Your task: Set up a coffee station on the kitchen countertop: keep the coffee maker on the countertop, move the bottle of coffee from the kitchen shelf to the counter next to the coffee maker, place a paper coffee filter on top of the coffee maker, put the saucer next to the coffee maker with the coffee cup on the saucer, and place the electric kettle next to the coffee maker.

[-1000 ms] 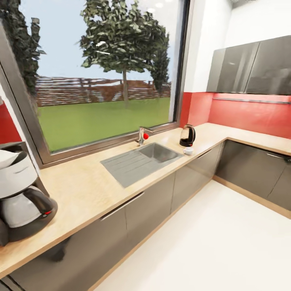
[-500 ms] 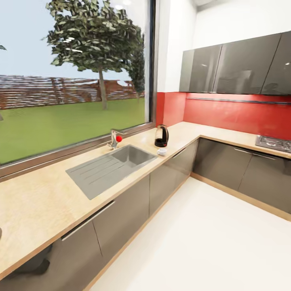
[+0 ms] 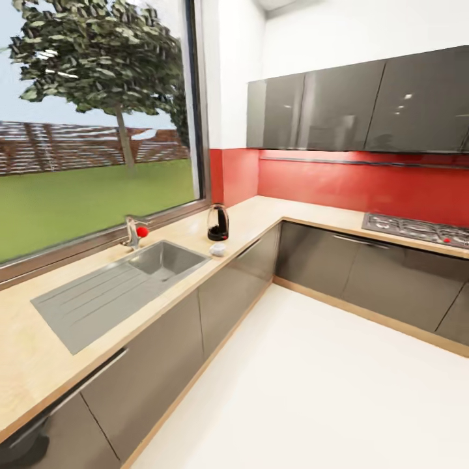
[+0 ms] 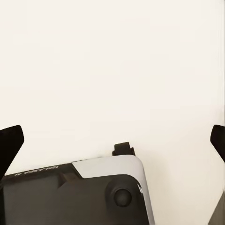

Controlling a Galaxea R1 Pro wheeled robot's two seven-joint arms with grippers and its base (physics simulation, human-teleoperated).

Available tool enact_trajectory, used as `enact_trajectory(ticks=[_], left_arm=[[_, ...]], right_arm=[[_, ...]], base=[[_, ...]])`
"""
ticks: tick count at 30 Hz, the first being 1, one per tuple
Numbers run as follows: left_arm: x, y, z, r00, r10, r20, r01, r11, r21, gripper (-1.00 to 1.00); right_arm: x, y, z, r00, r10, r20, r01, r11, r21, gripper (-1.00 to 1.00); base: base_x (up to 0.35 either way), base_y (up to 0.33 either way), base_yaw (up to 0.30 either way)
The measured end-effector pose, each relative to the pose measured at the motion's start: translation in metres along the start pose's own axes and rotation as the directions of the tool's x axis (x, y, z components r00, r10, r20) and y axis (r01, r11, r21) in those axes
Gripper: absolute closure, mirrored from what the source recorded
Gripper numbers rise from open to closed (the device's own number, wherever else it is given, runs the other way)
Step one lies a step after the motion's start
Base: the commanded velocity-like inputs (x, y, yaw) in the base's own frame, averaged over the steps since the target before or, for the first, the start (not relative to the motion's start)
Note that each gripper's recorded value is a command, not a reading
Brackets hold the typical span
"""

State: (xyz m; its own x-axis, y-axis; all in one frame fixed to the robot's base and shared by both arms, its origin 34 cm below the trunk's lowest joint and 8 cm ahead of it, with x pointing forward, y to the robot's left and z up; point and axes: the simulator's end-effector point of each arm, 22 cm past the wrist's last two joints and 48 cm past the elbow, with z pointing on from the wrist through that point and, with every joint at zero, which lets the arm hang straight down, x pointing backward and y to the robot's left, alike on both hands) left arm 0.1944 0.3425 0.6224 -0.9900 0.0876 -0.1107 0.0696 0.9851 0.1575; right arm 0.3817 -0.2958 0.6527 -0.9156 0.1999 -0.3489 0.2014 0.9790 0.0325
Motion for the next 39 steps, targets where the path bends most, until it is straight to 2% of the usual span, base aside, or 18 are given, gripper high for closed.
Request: enact_trajectory(ticks=[21, 30, 39], left_arm=[[0.005, 0.000, 0.000, 1.000, 0.001, -0.013, -0.001, 1.000, 0.000, -1.00], [0.006, 0.001, 0.001, 1.000, -0.002, -0.016, 0.002, 1.000, 0.000, -1.00], [0.009, 0.002, 0.001, 1.000, -0.008, -0.023, 0.008, 1.000, -0.002, -1.00]], right_arm=[[0.007, 0.000, 0.002, 1.000, 0.000, -0.014, 0.000, 1.000, 0.001, -1.00], [0.010, 0.001, 0.002, 1.000, -0.002, -0.020, 0.002, 1.000, 0.000, -1.00], [0.014, 0.003, 0.003, 1.000, -0.003, -0.030, 0.003, 1.000, -0.001, -1.00]], base=[[0.221, -0.213, -0.256], [0.238, -0.199, -0.021], [0.238, -0.201, 0.192]])
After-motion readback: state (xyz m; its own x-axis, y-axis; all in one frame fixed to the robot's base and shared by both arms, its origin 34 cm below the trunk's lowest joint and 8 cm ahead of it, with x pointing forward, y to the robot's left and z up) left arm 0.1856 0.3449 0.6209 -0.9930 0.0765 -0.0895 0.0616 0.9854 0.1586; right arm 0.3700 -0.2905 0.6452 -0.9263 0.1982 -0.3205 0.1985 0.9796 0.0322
